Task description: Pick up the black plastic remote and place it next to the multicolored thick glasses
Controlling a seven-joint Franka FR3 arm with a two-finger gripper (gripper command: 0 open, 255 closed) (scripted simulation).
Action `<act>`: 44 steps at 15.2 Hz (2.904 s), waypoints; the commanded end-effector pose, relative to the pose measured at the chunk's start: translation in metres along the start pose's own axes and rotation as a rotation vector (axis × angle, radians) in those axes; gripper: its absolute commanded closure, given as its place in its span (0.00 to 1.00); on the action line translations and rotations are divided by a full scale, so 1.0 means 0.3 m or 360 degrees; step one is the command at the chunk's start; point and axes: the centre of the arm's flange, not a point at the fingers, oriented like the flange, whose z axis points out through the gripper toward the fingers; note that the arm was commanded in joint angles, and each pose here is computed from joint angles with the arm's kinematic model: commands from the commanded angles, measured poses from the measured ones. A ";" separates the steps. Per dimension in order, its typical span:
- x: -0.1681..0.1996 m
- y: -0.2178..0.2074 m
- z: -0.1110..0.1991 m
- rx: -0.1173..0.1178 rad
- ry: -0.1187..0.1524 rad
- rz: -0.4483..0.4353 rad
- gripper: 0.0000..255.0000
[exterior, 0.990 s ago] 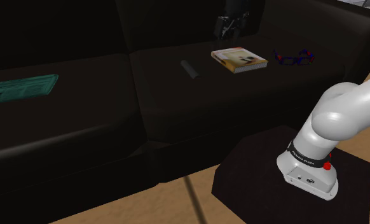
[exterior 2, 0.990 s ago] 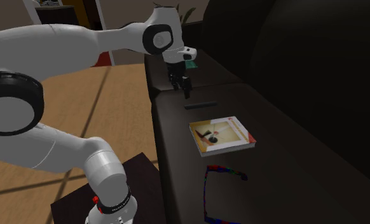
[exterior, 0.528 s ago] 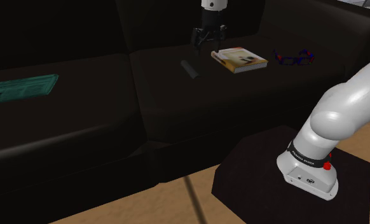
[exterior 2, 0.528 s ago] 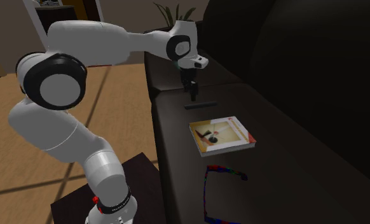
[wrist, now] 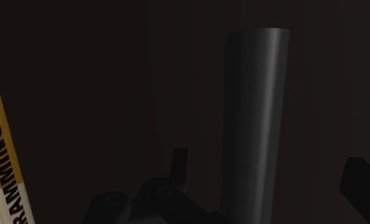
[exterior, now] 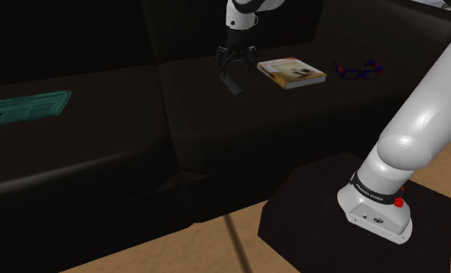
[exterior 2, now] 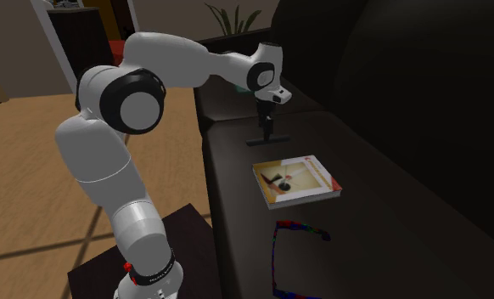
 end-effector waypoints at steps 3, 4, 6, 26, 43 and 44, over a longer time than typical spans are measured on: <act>0.011 -0.008 0.076 0.0002 -0.0004 0.0011 0.00; 0.011 -0.008 0.094 0.0002 -0.0004 0.0011 0.00; 0.011 -0.008 0.121 0.0002 -0.0004 0.0011 0.00; 0.010 -0.012 0.069 0.0002 -0.0004 0.0011 1.00; 0.008 -0.033 -0.230 0.0002 -0.0004 0.0011 1.00; 0.008 -0.035 -0.247 0.0002 -0.0004 0.0011 1.00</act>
